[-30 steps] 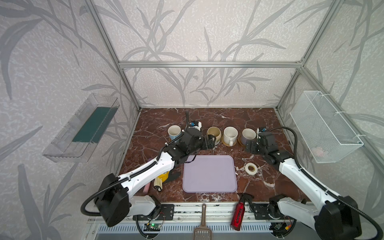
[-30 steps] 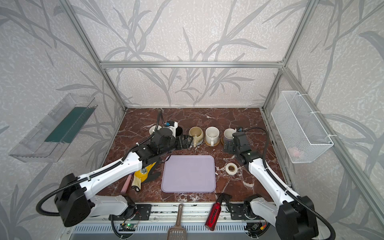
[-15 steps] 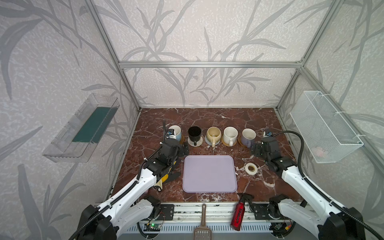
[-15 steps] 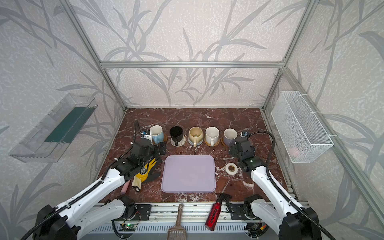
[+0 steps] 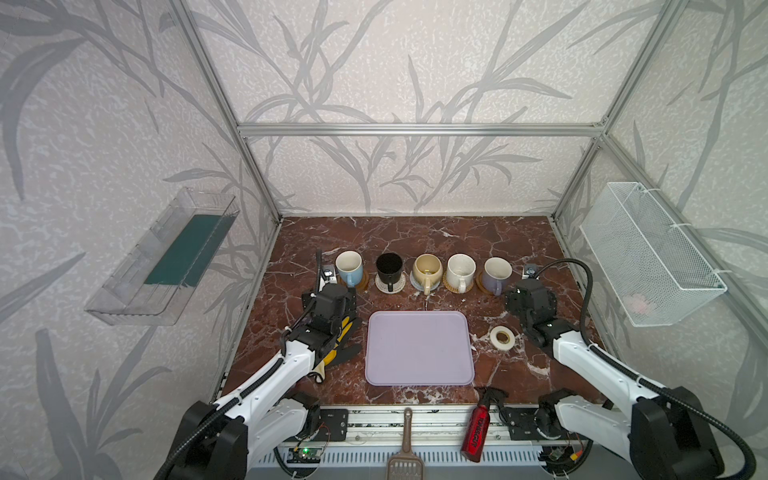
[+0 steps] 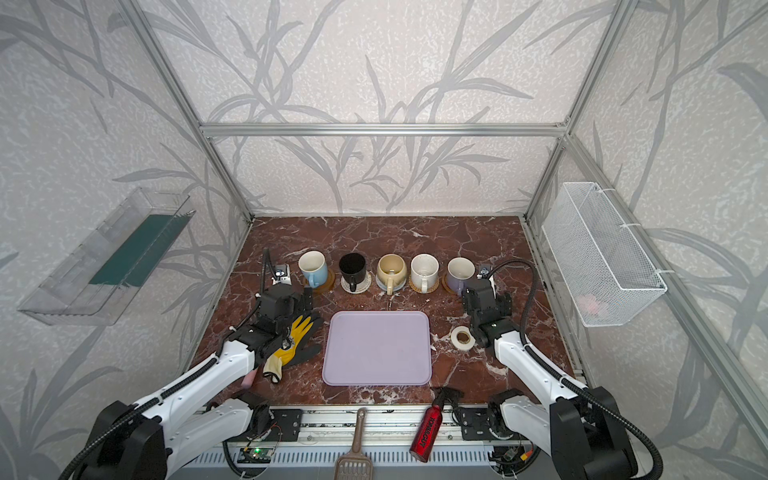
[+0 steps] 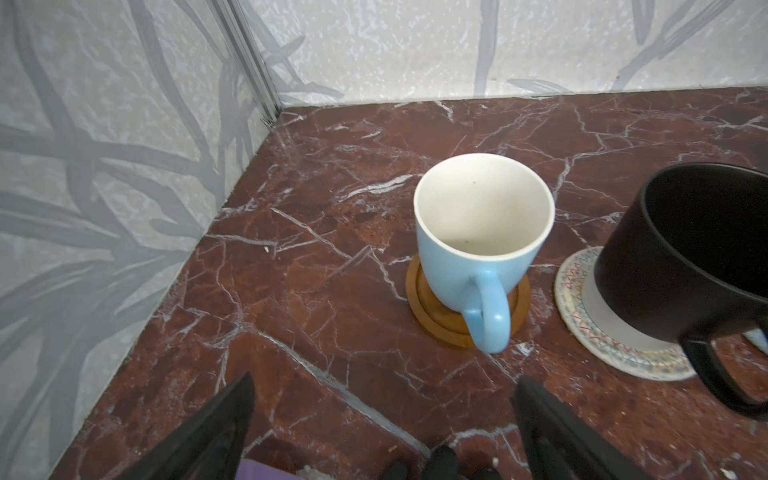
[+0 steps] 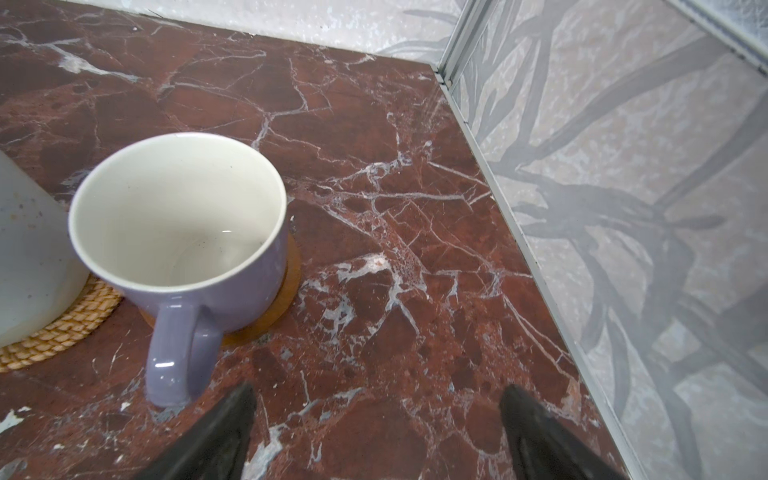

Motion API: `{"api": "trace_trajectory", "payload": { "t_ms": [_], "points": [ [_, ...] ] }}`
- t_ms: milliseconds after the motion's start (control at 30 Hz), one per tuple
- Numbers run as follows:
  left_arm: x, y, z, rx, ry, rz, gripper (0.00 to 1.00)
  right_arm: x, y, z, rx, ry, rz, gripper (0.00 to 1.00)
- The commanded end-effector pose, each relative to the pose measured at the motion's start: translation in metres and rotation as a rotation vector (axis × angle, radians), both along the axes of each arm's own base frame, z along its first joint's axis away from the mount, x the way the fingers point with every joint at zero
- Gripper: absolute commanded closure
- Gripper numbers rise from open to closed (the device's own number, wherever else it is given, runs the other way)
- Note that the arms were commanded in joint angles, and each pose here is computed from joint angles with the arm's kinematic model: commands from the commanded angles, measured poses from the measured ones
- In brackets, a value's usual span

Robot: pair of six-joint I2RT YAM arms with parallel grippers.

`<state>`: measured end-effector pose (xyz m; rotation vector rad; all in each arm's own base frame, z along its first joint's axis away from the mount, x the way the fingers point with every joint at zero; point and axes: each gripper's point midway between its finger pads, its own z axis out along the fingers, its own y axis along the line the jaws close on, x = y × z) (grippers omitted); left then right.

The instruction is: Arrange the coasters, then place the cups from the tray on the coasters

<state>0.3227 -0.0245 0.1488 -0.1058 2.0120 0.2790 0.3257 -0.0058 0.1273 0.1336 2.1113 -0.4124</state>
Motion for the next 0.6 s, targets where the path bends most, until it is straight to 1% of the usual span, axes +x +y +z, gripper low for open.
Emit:
{"api": "trace_trajectory", "payload": {
  "t_ms": [0, 67, 133, 267, 433, 500, 567],
  "points": [
    [0.003, 0.015, 0.015, 0.088, -0.088, 0.032, 0.01, 0.010, 0.000, 0.011, -0.017, -0.088, 0.034, 0.08],
    [0.002, 0.024, 0.011, 0.095, -0.094, 0.055, 0.01, 0.010, 0.002, 0.007, 0.008, -0.104, 0.060, 0.08],
    [0.002, 0.033, 0.004, 0.065, -0.100, 0.069, 0.00, 0.009, -0.001, 0.001, 0.025, -0.114, 0.063, 0.08],
    [0.010, 0.043, -0.001, 0.003, -0.154, 0.084, 0.01, 0.015, -0.006, -0.007, 0.098, -0.151, 0.068, 0.09],
    [0.015, 0.058, -0.013, -0.009, -0.174, 0.100, 0.01, 0.024, 0.000, -0.012, 0.099, -0.154, 0.109, 0.09],
    [0.017, 0.061, -0.018, -0.031, -0.180, 0.103, 0.01, 0.028, 0.003, -0.010, 0.106, -0.186, 0.127, 0.09],
    [0.019, 0.063, -0.020, -0.039, -0.192, 0.105, 0.01, 0.032, 0.007, -0.010, 0.110, -0.185, 0.149, 0.09]
  ]
}}
